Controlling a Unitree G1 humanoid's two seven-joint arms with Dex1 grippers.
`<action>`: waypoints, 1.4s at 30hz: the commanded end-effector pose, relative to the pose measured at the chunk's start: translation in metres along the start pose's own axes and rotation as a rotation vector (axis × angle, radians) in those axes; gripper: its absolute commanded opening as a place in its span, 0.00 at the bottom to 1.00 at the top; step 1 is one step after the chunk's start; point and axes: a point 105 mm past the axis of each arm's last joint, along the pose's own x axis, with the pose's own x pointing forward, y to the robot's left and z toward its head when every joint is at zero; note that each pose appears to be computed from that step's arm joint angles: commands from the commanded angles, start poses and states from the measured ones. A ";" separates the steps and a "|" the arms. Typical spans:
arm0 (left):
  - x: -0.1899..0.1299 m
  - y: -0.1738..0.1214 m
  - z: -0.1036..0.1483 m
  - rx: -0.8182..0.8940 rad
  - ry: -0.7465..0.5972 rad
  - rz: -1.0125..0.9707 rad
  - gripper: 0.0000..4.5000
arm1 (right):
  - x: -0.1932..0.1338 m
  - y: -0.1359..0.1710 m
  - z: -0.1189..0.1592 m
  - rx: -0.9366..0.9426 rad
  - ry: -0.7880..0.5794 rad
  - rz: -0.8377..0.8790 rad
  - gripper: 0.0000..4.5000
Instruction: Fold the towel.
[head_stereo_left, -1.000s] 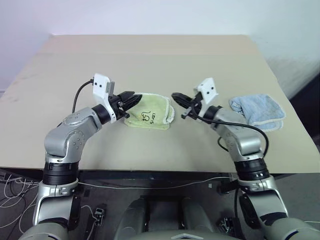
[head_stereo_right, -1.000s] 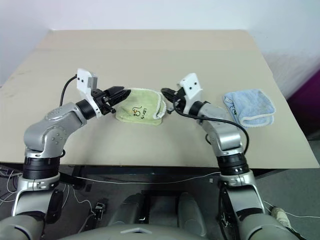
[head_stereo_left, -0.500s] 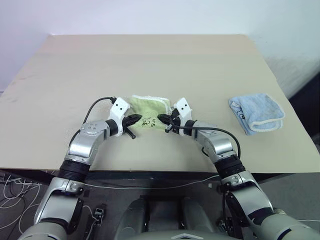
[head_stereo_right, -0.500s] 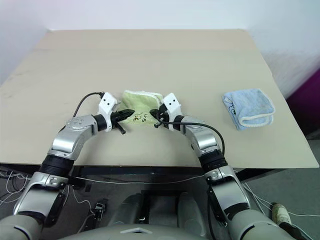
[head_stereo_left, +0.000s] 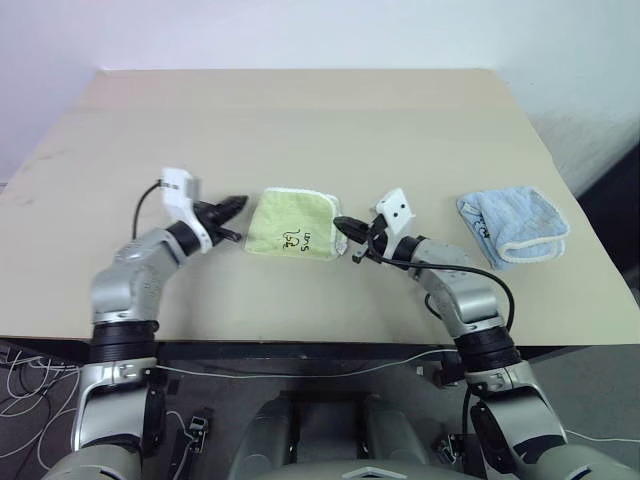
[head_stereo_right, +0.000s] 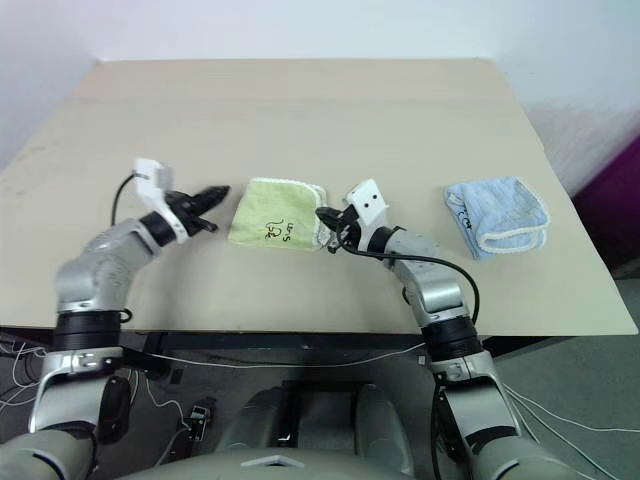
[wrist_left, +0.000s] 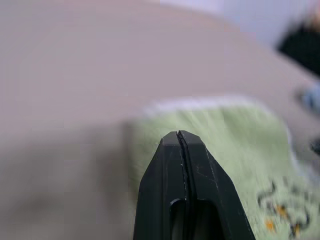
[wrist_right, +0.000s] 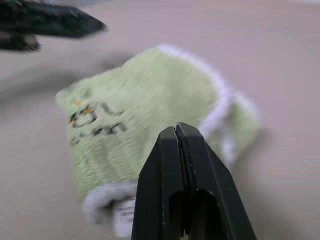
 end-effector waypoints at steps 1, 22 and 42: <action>-0.013 0.011 0.013 -0.214 -0.047 0.009 0.14 | -0.005 0.000 0.013 -0.011 -0.049 -0.012 0.00; -0.001 -0.033 -0.066 -0.705 0.231 -0.048 0.99 | -0.009 0.005 0.026 -0.022 -0.083 -0.035 0.00; 0.007 -0.068 -0.084 -0.821 0.242 -0.097 0.57 | -0.011 0.006 0.028 -0.028 -0.083 -0.040 0.00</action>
